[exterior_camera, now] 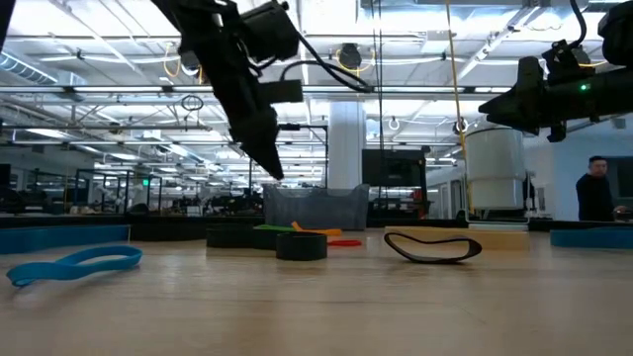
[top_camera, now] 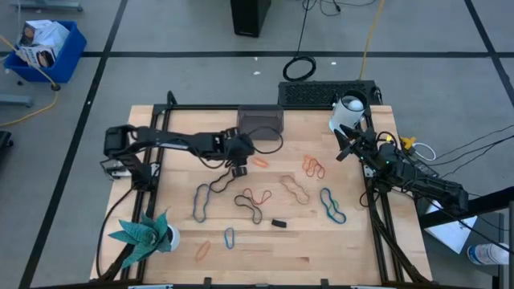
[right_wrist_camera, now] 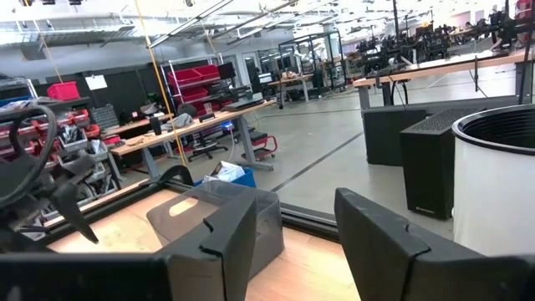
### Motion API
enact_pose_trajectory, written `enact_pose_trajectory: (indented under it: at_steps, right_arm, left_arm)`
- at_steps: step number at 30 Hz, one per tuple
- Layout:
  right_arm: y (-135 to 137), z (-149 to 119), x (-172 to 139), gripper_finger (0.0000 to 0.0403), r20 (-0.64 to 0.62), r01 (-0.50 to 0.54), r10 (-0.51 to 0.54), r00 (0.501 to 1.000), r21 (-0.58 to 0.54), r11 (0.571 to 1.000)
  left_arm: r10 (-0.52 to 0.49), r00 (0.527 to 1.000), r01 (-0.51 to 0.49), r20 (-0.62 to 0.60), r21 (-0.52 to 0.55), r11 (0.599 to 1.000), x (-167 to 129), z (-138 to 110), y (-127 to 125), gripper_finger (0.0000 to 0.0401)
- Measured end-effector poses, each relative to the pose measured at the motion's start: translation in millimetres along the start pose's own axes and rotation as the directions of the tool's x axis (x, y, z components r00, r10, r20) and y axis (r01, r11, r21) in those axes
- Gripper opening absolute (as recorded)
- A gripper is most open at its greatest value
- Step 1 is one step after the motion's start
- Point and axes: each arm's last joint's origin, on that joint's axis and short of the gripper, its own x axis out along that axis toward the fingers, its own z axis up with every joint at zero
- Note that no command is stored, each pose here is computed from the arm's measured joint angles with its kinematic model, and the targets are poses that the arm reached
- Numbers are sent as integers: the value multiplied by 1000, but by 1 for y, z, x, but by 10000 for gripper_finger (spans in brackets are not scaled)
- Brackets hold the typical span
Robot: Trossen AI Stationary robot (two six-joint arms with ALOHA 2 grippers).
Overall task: Pick and place rubber bands into bin
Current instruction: Put the top green rubber band into the black bin
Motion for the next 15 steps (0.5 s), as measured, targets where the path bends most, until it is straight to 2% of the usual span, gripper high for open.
enact_pose_trajectory:
  at_steps: [2, 5, 11, 15]
  right_arm:
    - [0, 0, 0, 155, -1, 0, 0, 1000, 0, 1000]
    - [0, 0, 0, 155, -3, 0, 0, 1000, -1, 1000]
    - [0, 0, 0, 155, -4, 0, 0, 1000, -2, 1000]
    - [0, 0, 0, 155, -5, 1, -1, 1000, -2, 1000]
  left_arm:
    - [0, 1000, -1, 4, 23, 1000, 9, 1, -2, 165]
    - [3, 1000, -3, 8, -2, 1000, 17, 1, -3, 165]
    - [40, 999, -36, 16, -208, 978, 23, 2, 3, 165]
    - [70, 998, -66, 5, -250, 966, 24, 1, 5, 165]
